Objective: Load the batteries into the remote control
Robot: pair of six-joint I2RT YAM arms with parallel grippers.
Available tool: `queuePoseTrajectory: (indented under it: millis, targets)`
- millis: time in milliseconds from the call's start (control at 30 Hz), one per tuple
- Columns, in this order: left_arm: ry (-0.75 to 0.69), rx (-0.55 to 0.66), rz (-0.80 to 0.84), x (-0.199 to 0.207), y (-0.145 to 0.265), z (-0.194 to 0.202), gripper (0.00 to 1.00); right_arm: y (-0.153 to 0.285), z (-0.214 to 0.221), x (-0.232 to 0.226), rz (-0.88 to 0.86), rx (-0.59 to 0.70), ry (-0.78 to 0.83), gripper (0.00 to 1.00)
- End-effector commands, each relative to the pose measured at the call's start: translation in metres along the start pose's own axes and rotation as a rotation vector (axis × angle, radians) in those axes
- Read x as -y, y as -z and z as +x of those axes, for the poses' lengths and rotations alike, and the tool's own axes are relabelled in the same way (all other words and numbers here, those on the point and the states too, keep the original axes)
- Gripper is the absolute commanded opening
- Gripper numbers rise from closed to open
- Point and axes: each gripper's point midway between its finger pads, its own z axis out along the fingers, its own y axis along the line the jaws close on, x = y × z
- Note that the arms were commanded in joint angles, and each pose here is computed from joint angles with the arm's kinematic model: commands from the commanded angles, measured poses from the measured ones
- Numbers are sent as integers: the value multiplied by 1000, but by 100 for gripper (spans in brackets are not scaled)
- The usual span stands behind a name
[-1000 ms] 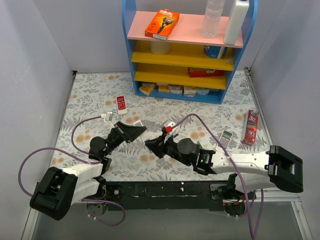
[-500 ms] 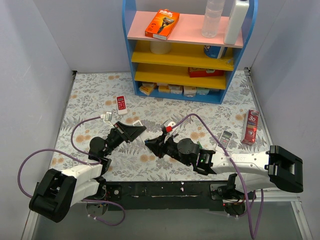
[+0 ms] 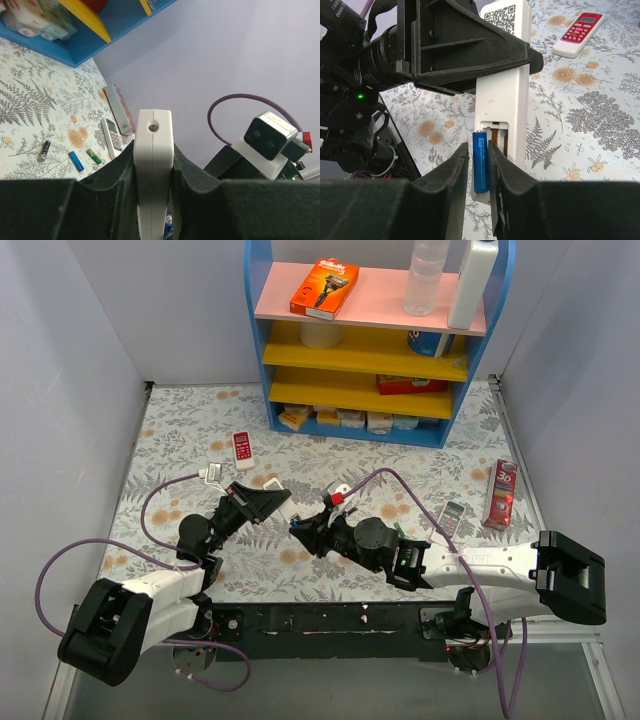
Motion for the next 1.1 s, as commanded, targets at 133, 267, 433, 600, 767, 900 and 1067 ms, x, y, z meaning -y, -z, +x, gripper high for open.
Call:
queuePoseTrajectory:
  millis: [133,267,433,600,767,900,1067]
  targets:
    - [10,16,132,37,2,-5,0,4,16,27,111,-46,32,29]
    - [22,12,118,33,3,-4,0,5,11,28,122,-30,36,25]
    - [45,8,88,24,5,-1,0,3,5,29,130,-14,41,17]
    - [78,3,73,18,7,3,0,2,-2,27,130,3,50,9]
    - [110,1,77,17,10,5,0,0,-10,24,115,42,52,6]
    - [123,-1,78,16,11,7,0,2,-17,23,102,80,43,6]
    - [127,0,75,16,11,7,0,3,-20,23,108,92,48,6]
